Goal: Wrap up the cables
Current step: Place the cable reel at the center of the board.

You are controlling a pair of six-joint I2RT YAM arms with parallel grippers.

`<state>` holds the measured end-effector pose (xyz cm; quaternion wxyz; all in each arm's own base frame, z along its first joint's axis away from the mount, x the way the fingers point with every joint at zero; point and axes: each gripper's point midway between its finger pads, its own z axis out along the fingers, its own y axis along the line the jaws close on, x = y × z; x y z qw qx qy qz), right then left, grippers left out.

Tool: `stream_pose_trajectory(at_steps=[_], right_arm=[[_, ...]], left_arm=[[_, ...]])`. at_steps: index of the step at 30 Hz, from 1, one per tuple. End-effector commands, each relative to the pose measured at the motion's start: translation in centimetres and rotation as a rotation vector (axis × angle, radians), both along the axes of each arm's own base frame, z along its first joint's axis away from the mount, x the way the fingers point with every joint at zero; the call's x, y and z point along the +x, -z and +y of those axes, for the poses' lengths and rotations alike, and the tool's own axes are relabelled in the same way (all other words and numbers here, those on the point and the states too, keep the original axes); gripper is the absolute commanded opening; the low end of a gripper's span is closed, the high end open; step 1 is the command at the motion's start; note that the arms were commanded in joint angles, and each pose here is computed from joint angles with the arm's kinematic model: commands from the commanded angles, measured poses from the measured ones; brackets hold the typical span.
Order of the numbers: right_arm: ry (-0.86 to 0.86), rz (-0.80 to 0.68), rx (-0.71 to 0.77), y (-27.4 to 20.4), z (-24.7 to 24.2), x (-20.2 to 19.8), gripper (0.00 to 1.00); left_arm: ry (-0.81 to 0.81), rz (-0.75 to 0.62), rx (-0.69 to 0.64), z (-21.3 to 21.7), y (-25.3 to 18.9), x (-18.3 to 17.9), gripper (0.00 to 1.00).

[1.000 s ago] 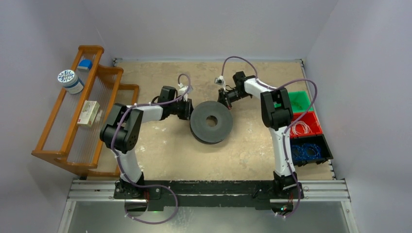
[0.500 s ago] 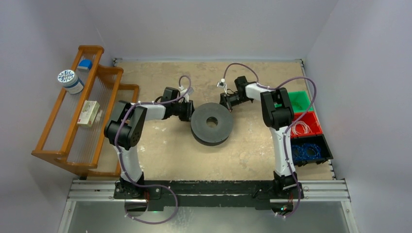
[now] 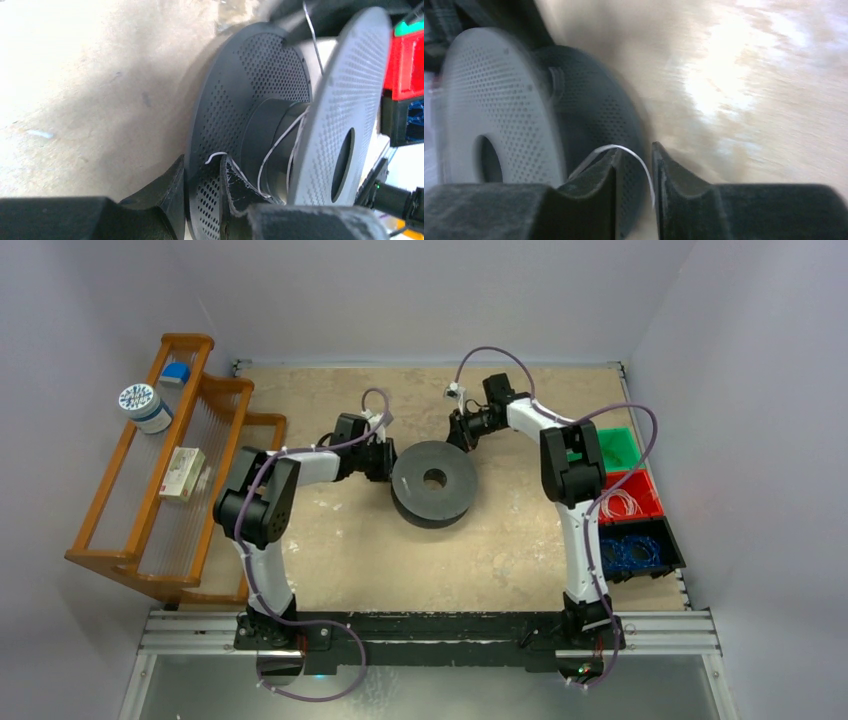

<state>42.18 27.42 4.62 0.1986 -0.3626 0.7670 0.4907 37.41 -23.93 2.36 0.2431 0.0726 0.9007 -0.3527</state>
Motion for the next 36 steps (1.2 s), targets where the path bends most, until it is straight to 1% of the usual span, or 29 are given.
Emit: stream_pose_trajectory(at_steps=[1, 3, 5, 9, 12, 14, 18, 24, 25, 28, 31, 32, 36], right_arm=[[0.038, -0.039, -0.145, 0.9, 0.3, 1.5, 0.33], [0.066, -0.071, -0.179, 0.9, -0.1, 2.1, 0.35], [0.119, -0.098, -0.212, 0.8, -0.7, 3.0, 0.40], [0.190, -0.122, -0.198, -0.5, -2.1, 4.4, 0.46], [0.184, -0.080, -0.093, -2.3, -2.5, 4.6, 0.48], [0.150, -0.034, -0.006, -3.5, -2.6, 4.1, 0.49], [0.131, -0.022, -0.007, -3.9, -3.0, 3.7, 0.50], [0.228, -0.053, -0.046, -4.7, -4.2, 4.7, 0.50], [0.238, -0.063, -0.047, -5.0, -4.5, 4.8, 0.50], [0.263, -0.115, -0.083, -5.5, -5.1, 5.1, 0.50], [0.260, -0.233, -0.124, -6.9, -5.9, 5.4, 0.51], [0.254, -0.267, -0.130, -7.4, -6.2, 5.2, 0.51], [0.213, -0.420, -0.203, -8.2, -7.6, 4.5, 0.51]], left_arm=[[-0.288, -0.103, 0.555, 10.3, 6.0, 3.6, 0.00], [-0.306, -0.094, 0.572, 10.8, 6.3, 3.5, 0.01], [-0.319, -0.077, 0.577, 11.3, 6.7, 3.3, 0.04], [-0.360, -0.059, 0.567, 12.2, 6.7, 3.6, 0.07], [-0.378, -0.007, 0.554, 13.0, 7.2, 2.8, 0.09], [-0.395, 0.002, 0.508, 13.3, 7.2, 2.8, 0.10], [-0.411, 0.002, 0.428, 13.4, 6.8, 3.1, 0.14], [-0.380, 0.027, 0.337, 12.0, 6.4, 2.7, 0.27], [-0.379, 0.023, 0.331, 11.9, 6.2, 2.8, 0.28], [-0.397, 0.011, 0.336, 12.1, 5.7, 3.1, 0.37], [-0.436, -0.012, 0.350, 12.7, 5.0, 3.5, 0.59], [-0.445, -0.020, 0.352, 12.9, 4.7, 3.5, 0.62], [-0.482, -0.052, 0.366, 13.6, 3.6, 3.9, 0.65]])
